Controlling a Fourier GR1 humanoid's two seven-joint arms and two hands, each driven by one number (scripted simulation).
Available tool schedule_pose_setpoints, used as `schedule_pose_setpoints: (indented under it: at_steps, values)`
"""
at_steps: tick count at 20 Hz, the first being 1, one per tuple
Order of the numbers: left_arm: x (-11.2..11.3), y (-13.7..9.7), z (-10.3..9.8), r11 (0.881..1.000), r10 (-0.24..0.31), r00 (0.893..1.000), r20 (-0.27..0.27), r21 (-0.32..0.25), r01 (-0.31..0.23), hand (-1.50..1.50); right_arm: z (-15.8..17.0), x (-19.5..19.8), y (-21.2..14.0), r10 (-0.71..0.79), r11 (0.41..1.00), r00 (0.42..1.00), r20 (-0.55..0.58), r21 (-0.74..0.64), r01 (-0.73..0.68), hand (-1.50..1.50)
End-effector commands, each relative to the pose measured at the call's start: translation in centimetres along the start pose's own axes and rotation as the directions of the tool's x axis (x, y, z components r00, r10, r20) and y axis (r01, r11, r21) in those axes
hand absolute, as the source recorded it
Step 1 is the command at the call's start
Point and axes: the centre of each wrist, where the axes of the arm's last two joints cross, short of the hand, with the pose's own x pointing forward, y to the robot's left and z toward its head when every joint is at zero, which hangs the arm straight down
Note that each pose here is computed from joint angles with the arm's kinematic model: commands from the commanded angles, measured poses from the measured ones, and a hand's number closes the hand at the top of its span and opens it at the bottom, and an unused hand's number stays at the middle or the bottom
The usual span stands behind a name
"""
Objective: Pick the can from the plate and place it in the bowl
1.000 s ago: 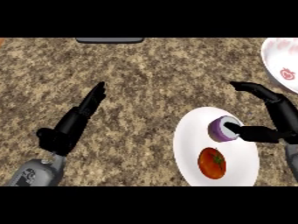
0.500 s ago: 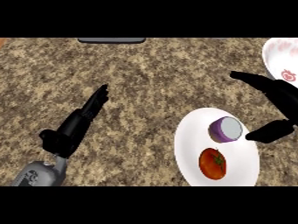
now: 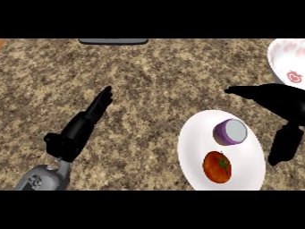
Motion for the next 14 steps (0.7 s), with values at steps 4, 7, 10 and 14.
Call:
schedule_pose_setpoints:
  at_steps: [4,7,10,14]
  values:
    - [0.2,0.6,0.3,1.0,-0.007,1.0,-0.009,0.001,0.007,0.0,-0.3,4.8,-0.8,0.046,0.991,0.996,-0.074,0.125,-0.037,-1.5]
    - [0.8,0.3,-0.1,1.0,0.009,1.0,0.0,0.019,-0.009,0.0,0.9,5.4,0.6,0.027,0.995,0.996,-0.081,0.1,-0.019,-1.5]
    - [0.2,-0.7,0.8,1.0,0.012,1.0,0.006,-0.009,-0.012,0.0,-0.3,4.9,3.8,0.039,0.995,0.996,-0.078,0.098,-0.031,-1.5]
    - [1.4,0.2,-0.6,1.0,0.001,1.0,0.0,-0.008,-0.001,0.0,-1.9,4.1,1.8,0.061,0.997,0.995,-0.079,0.057,-0.057,-1.5]
